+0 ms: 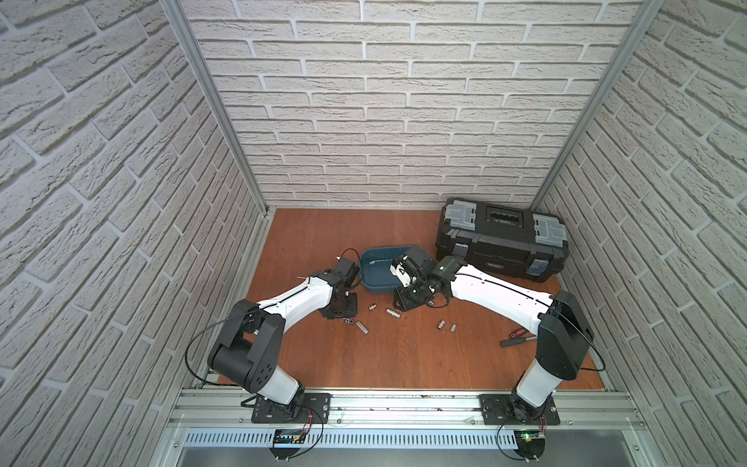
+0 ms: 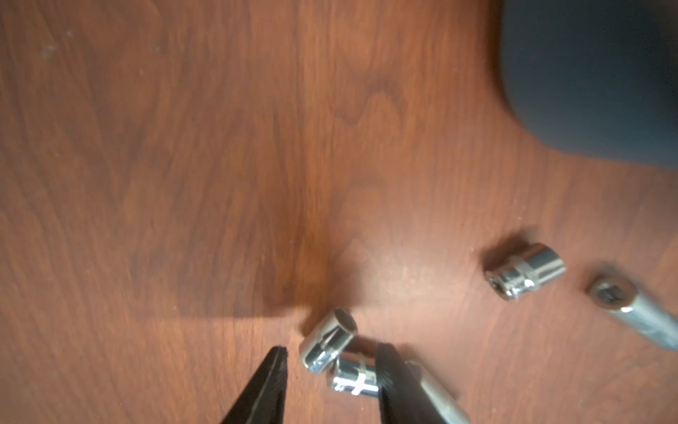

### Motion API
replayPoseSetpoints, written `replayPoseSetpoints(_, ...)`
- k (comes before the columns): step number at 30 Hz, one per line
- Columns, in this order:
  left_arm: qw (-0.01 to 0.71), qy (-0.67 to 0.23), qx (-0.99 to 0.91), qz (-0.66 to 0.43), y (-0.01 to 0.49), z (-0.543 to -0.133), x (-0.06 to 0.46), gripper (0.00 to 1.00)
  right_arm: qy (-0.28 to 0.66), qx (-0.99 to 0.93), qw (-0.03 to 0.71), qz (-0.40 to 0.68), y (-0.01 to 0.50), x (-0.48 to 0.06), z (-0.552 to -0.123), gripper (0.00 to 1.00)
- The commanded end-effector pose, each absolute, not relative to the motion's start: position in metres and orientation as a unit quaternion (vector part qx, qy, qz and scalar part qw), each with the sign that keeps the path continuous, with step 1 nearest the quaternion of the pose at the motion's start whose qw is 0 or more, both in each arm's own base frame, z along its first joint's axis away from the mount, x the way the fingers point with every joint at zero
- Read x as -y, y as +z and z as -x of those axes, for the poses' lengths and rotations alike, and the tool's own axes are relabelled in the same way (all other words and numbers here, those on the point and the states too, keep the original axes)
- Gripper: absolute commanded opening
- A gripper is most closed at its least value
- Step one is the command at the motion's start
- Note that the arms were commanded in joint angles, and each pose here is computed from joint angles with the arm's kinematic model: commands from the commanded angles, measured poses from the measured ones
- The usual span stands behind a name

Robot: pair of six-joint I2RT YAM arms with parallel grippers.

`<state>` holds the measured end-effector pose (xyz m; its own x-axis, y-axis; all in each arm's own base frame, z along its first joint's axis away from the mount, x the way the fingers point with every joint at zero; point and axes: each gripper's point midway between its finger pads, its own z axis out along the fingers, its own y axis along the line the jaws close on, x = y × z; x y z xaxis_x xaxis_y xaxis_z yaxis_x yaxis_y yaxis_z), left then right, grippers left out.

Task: Put the socket on the desktop into the storage box
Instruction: Pick up the socket head from the center of the board.

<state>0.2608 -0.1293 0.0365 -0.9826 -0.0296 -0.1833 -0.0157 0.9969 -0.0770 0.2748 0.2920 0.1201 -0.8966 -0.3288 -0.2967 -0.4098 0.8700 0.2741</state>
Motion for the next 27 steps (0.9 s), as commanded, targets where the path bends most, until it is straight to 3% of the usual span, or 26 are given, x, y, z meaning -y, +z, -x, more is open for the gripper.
replayPoseSetpoints(1,0.094,-0.029,-0.995,0.021,0.030,-0.263,0.124,0.44,0.174,-0.956,0.131,0.195,0.127,-0.302,-0.279,0.43)
replayPoseSetpoints(27,0.076,-0.011,-0.996,0.035,0.016,-0.256,0.112,0.28,0.169,-0.958,0.131,0.192,0.123,-0.301,-0.279,0.43)
